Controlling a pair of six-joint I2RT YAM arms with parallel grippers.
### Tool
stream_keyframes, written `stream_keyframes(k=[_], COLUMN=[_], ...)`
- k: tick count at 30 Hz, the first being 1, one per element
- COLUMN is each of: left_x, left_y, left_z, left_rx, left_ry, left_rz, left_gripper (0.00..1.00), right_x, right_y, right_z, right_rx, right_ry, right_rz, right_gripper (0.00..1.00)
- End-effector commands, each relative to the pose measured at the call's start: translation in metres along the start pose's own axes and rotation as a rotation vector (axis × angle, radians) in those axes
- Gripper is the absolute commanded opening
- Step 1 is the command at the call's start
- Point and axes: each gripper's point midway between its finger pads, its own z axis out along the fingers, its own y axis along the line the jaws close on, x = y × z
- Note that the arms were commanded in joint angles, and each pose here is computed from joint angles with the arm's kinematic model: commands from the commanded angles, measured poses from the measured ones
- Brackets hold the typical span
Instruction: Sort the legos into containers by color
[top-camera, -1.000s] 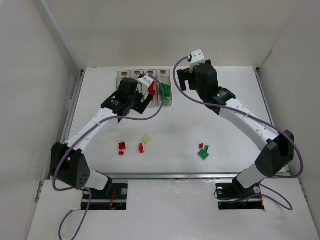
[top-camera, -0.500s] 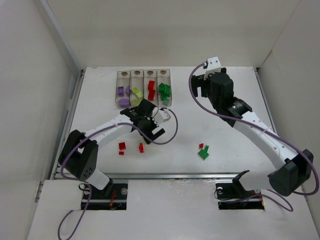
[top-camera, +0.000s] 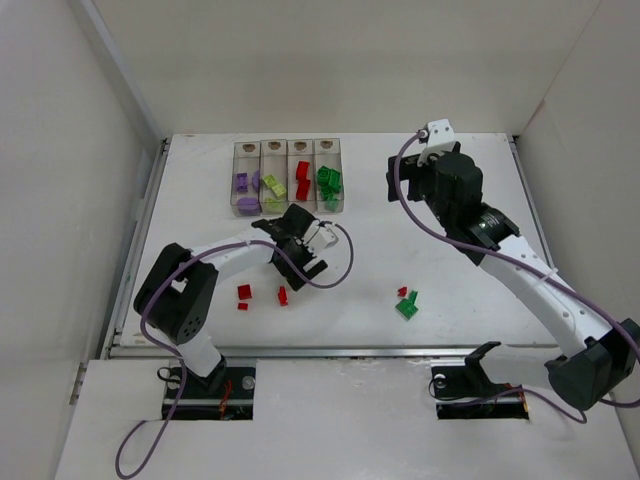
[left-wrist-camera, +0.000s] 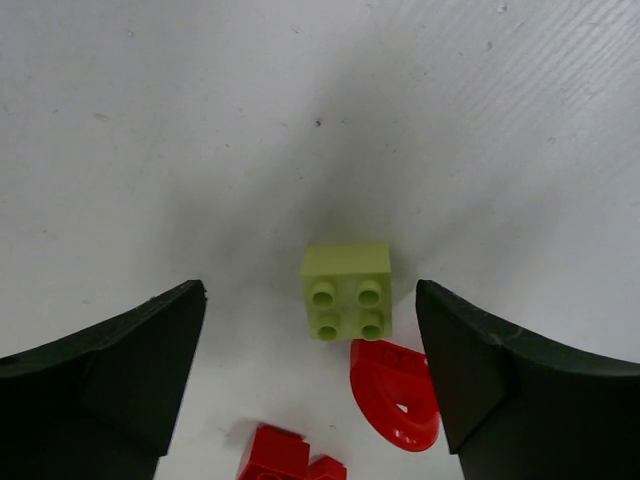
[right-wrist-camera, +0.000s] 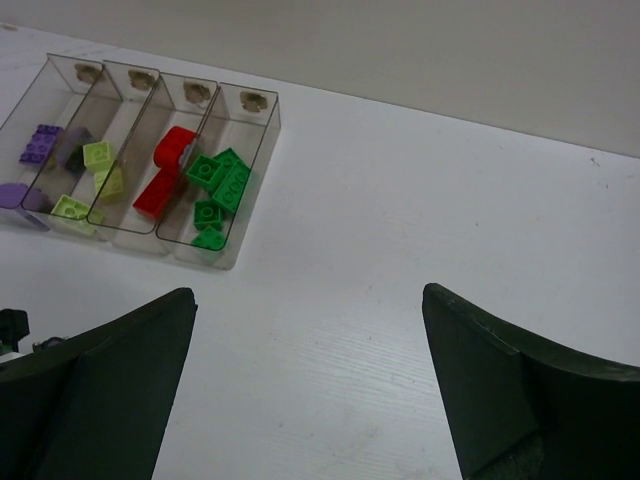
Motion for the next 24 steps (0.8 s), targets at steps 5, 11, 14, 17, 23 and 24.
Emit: stream_keyframes(k=[5,11,14,17,23,24], left_x=[0.007,0.003,-0.025,-0.064,-0.112,-0.120], left_y=[-0.019,-0.019,-0.008,0.037,0.148,0.166], left_z=[0.003,0.000,-0.019,-0.053,-0.093,-0.102], left_rx=[0.096,0.114,0.074,-0.028,-0.309,-0.365], left_ry=[0.022,0.041,-0.039,-0.170,-0.388,-0.412], left_rz=[-0.019,-0.021,-0.027,-0.128,-0.348,-0.363], left_gripper=[0.45,0.00,0.00,0.00,0.00,0.04], right_x=[-0.018,-0.017,-0.014,-0.008,-0.011,-0.010], right_y=[0.000,-0.001,0.001,0.007,0.019,0.020], right_z=[-0.007,-0.009,-0.006,0.001,0.027,0.031], right_rx=[-0.015,-0.015,-0.024,-0.041,-0.079,-0.079], right_ry=[-0.054,-0.056,-0.047,-0.026,-0.002,0.003], right_rz=[0.029,0.021,0.018,0.011,0.007,0.006], right_gripper=[1.00,1.00,1.00,1.00,1.00,1.00])
